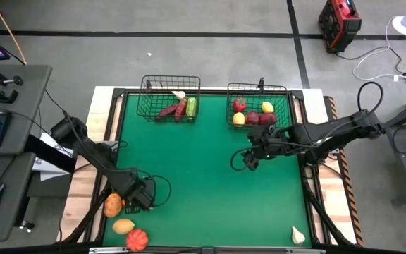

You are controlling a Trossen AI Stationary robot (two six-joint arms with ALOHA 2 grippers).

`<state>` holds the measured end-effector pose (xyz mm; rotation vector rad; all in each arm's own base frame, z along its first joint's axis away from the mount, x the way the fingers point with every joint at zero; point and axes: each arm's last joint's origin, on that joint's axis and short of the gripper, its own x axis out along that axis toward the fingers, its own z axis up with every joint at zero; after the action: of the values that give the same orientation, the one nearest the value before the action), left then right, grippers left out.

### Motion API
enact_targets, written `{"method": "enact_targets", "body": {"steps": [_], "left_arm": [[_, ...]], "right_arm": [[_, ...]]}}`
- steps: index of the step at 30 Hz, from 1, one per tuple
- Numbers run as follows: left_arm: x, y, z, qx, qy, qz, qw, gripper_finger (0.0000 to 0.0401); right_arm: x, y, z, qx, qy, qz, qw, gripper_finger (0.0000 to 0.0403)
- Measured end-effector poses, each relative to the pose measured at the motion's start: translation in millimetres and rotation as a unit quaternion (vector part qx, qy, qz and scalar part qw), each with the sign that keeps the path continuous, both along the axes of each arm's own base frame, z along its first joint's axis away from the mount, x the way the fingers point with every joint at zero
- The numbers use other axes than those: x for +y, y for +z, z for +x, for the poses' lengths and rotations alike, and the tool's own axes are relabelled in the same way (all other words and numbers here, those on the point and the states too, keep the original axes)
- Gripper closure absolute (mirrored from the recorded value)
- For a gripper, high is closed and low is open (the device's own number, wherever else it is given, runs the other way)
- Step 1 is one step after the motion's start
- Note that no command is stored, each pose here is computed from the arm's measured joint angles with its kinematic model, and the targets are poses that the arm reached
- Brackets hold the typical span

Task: Sort produce into baskets
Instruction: Put the red chili pepper into the left wire basket

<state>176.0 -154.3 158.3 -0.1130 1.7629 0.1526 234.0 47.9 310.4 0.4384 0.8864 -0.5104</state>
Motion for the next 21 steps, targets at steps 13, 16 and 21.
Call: {"method": "enact_targets", "body": {"steps": [13,16,21], "left_arm": [[4,-4,5,-0.002,-0.009,0.016,1.000,0.0363],[15,9,10,-0.038,-0.001,0.024,0.999,0.0361],[42,48,32,-0.142,0.008,0.036,0.989,0.0356]], "right_arm": [[1,0,0,0.004,0.008,0.015,1.000,0.0077],[2,0,0,0.003,0.010,0.020,1.000,0.0077],[6,1,1,-0.012,0.015,0.019,1.000,0.0077]]}}
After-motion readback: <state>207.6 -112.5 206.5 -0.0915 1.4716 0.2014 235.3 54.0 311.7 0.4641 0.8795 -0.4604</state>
